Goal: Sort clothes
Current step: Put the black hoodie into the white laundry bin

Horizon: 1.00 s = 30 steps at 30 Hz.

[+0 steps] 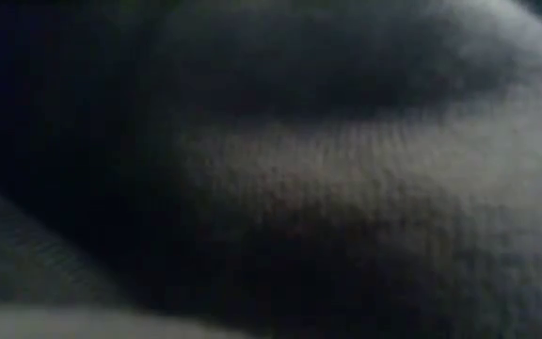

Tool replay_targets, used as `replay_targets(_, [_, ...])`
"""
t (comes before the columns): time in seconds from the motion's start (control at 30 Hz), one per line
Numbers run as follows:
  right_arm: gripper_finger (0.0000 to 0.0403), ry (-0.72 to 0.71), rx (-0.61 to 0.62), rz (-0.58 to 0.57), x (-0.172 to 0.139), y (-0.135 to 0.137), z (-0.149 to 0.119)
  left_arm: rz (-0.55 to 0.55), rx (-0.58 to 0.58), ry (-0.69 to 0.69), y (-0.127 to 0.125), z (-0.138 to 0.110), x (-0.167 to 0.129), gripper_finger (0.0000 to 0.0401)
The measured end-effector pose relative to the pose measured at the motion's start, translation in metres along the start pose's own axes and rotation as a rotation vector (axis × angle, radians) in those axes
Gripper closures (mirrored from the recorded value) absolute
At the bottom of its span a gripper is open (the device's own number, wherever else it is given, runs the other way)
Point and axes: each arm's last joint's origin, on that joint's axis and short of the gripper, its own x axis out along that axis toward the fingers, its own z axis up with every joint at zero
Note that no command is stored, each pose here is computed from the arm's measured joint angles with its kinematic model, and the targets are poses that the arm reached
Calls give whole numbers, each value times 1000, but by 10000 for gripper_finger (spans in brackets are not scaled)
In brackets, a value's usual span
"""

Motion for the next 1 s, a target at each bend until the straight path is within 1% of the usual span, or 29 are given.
replay_targets(0.13, [222, -99, -17, 34, -32, -7, -6, 2, 5, 3, 0, -1, 1, 221])
replay_targets(0.27, [222, -217, -53, 17, -70, -14, -22, 4, 13, 11, -3, -3, 3, 221])
replay_targets(0.37, [222, -304, -64, -1, -97, -15, -41, -16, -7, 36, -8, -8, 7, 221])
replay_targets(0.43, [222, -325, -60, -10, -112, -15, -57, -37, -12, 72, -13, -14, 11, 221])
replay_targets(0.53, [222, -391, -44, -8, -130, -8, -80, -45, 37, 123, -25, -26, 22, 221])
replay_targets(0.6, [222, -399, -48, 9, -137, -1, -98, -37, 67, 148, -34, -35, 31, 221])
replay_targets(0.63, [222, -410, -42, 20, -139, 2, -106, -31, 75, 161, -39, -41, 36, 221])
replay_targets(0.7, [222, -433, -35, -4, -139, 11, -126, -16, 71, 189, -48, -52, 46, 221])
replay_targets(0.8, [222, -447, 23, -26, -131, 22, -151, 17, 64, 250, -57, -70, 63, 221])
replay_targets(0.9, [222, -425, 98, -54, -114, 31, -178, 50, 25, 339, -61, -90, 80, 221])
replay_targets(1.0, [222, -378, 226, -96, -86, 34, -204, 65, 1, 443, -61, -106, 95, 221])
